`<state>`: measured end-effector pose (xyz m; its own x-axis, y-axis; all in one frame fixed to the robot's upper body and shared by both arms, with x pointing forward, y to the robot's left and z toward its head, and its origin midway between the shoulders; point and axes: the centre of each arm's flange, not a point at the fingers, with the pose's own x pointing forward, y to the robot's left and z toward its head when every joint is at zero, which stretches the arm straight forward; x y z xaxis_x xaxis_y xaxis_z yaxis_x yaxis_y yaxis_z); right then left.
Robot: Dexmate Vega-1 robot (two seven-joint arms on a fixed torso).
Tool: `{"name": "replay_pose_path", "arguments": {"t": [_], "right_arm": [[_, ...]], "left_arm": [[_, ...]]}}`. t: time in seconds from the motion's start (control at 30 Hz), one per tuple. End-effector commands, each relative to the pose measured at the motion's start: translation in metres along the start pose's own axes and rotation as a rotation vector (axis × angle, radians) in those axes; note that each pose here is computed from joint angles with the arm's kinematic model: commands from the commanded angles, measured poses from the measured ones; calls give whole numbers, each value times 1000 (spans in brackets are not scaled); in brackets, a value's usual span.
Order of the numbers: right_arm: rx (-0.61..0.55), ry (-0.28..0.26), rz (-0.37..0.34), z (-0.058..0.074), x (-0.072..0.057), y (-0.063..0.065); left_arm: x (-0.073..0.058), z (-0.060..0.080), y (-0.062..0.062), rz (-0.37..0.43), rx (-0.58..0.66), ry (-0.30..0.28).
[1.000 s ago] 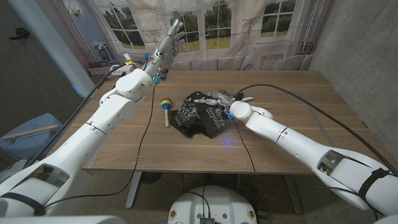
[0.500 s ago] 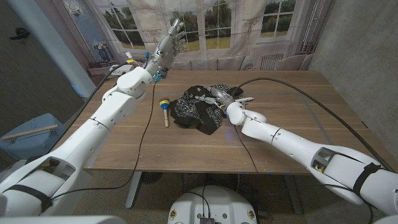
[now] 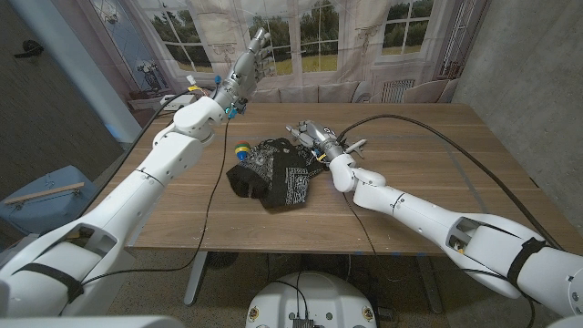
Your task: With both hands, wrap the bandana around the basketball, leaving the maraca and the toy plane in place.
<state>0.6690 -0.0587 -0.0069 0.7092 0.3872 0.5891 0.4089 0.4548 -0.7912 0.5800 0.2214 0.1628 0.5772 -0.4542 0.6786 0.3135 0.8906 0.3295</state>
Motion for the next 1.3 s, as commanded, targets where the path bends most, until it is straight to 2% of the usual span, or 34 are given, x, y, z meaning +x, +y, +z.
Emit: {"name": "replay_pose_path", "arguments": {"t": [0.03,0.17,0.3,0.4,0.8,1.0,1.2,1.3], "right_arm": [[-144,-50,-38,3,1,5],[-165,-53,-81,3,-2,5],[-175,-49,-89,2,-2,1],[-148,-53,-115,-1,-3,-3],[-115,-88,-241,-3,0,-32],[-101,-95,-314,-3,-1,-49],[-61,-106,-323,-4,-1,-63],[-5,-108,-326,-6,-2,-70]], "left_arm": [[3,1,-3,-10,5,-2],[2,1,-4,-9,4,-3],[3,1,-5,-9,7,-5],[2,1,-6,15,34,-5],[-8,8,-12,138,231,-1],[-18,11,-16,192,346,9],[-31,11,-17,214,385,5],[-39,9,-18,230,406,4]]}}
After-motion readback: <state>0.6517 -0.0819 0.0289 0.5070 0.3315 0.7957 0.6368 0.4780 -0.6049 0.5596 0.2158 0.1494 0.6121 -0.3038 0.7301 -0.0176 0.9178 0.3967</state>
